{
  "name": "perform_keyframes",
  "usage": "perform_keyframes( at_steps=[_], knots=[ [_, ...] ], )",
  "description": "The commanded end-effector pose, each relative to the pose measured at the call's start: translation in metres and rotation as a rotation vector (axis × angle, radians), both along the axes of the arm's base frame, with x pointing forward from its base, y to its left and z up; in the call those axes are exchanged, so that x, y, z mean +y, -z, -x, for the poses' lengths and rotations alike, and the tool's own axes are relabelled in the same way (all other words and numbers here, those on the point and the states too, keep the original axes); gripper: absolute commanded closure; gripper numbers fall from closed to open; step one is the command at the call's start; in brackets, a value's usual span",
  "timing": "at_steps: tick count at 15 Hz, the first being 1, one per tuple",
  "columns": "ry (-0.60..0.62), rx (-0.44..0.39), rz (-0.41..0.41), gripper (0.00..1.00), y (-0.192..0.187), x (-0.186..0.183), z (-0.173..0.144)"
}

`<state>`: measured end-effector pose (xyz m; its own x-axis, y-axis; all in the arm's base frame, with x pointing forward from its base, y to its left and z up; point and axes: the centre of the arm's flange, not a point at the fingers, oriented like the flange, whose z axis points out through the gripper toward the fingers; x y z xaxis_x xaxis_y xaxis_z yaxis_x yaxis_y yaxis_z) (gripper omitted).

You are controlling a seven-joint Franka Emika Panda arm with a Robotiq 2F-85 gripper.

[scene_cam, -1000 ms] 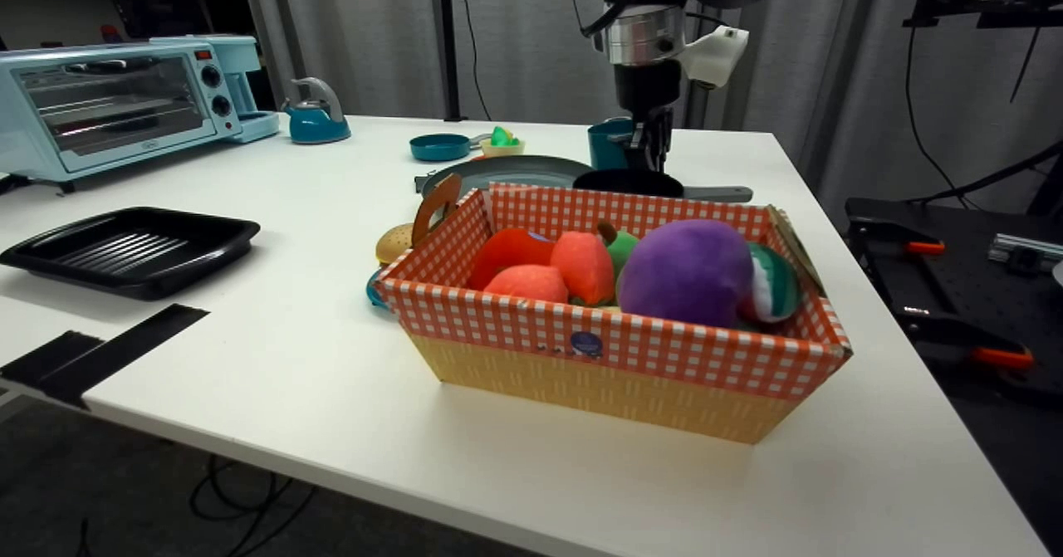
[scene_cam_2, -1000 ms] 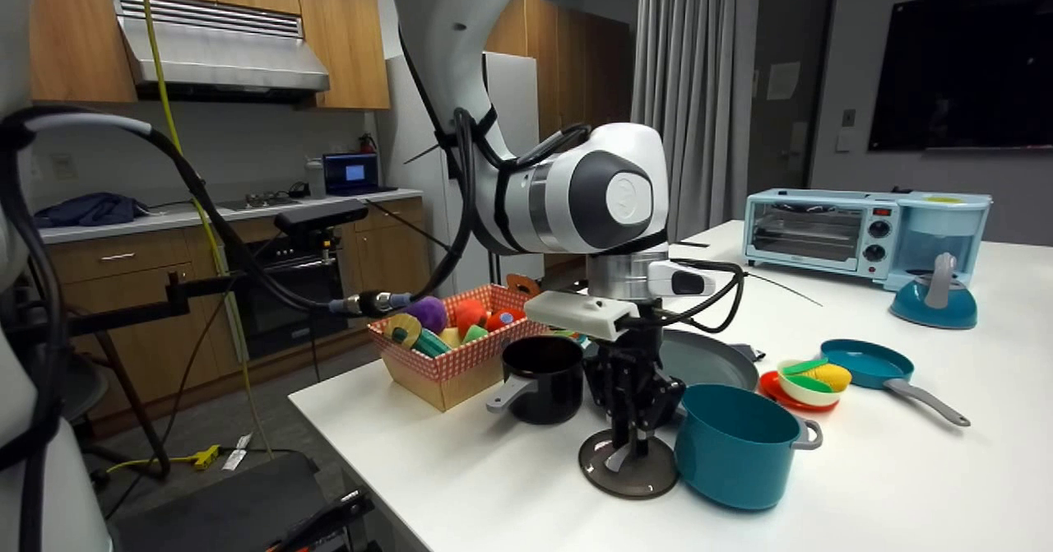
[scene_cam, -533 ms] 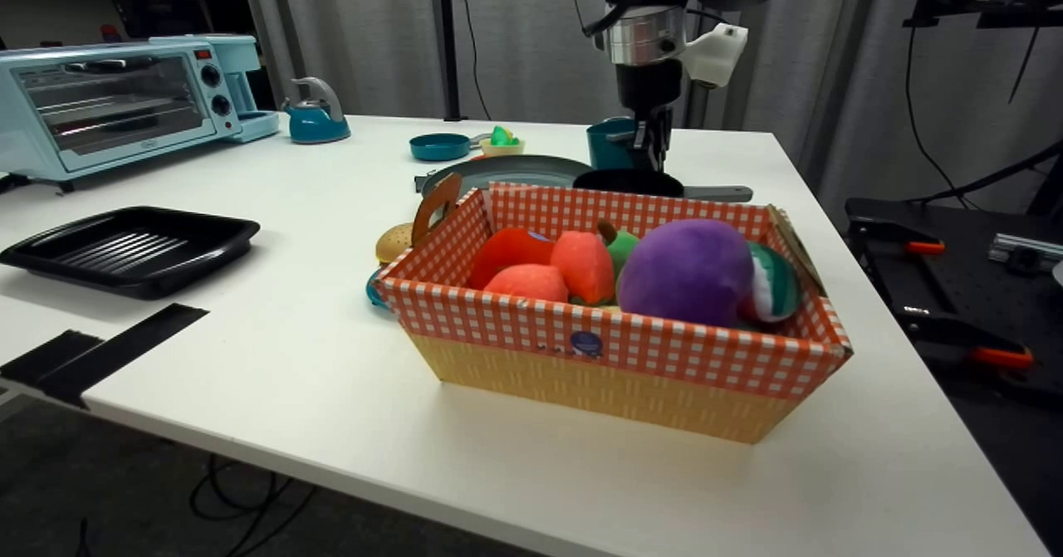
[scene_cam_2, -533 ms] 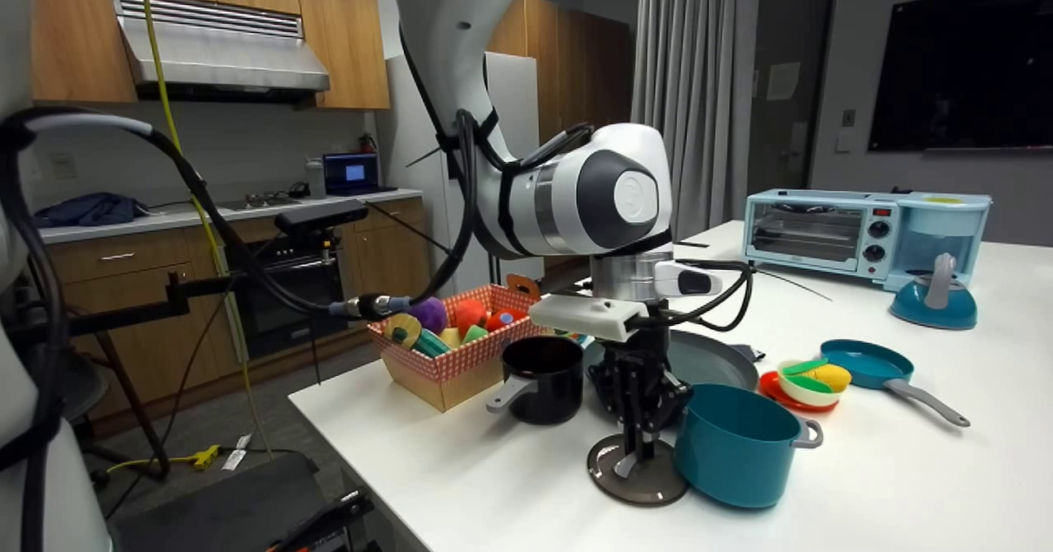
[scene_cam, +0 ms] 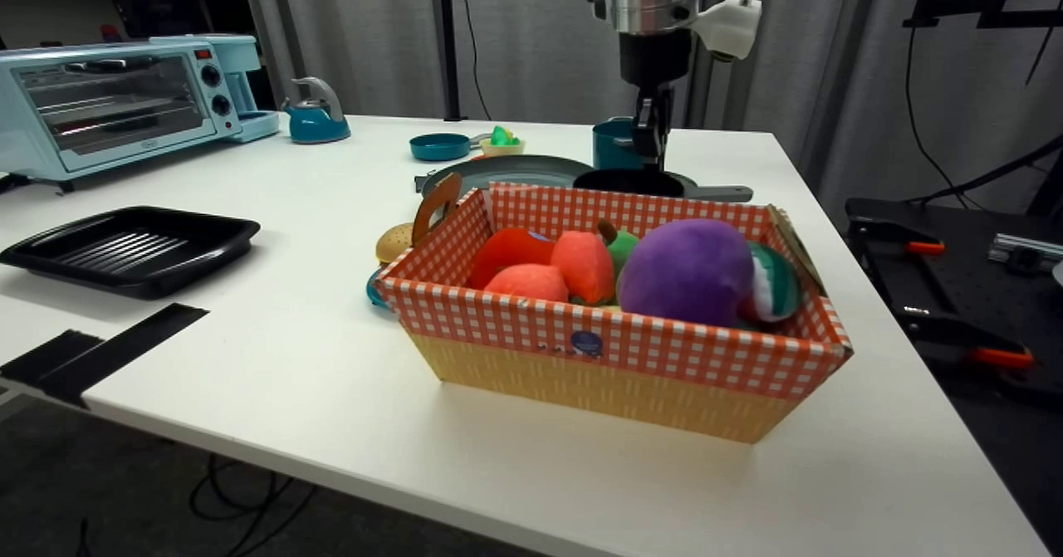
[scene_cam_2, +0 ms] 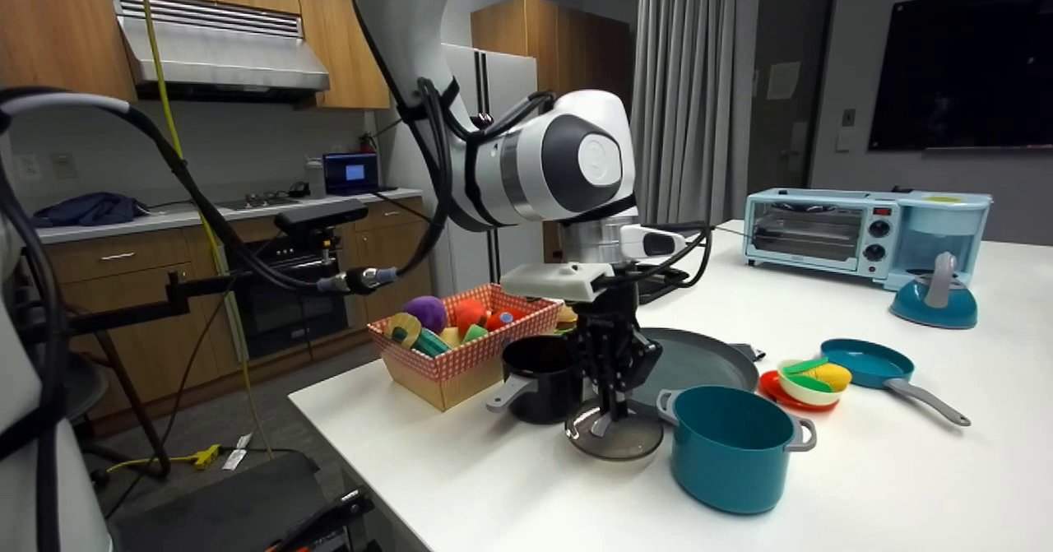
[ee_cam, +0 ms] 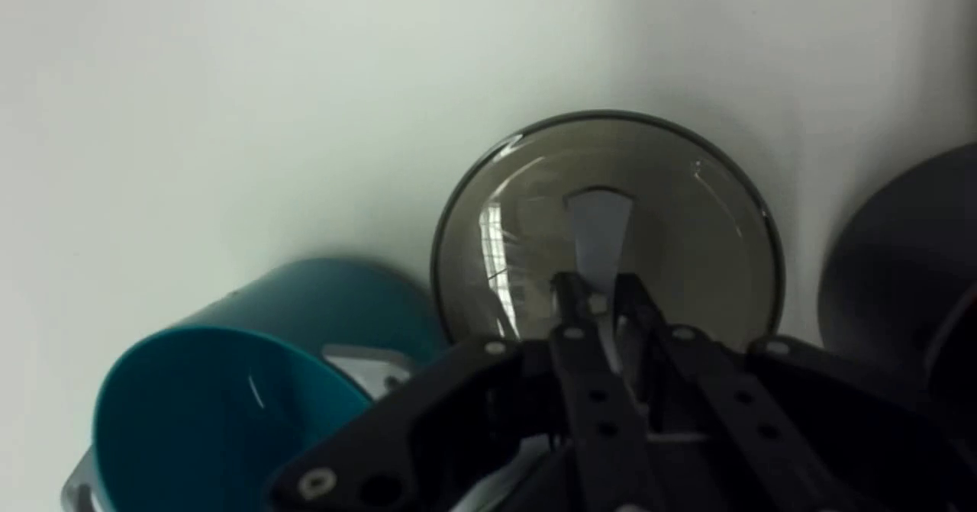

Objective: Uncover the small pot,put a plush toy in the pot and cover it

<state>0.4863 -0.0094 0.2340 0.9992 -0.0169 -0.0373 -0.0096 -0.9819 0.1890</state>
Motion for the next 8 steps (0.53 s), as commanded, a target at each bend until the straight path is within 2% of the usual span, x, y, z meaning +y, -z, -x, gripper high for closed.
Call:
perform_keyframes(
  at_steps=[1, 8],
  knots=[
    [-0.006, -0.052, 0.029, 0.97, -0.044, 0.017, 0.026],
    [-0.045, -0.125, 0.046, 0.97, -0.089, 0.04, 0.035]
  ],
)
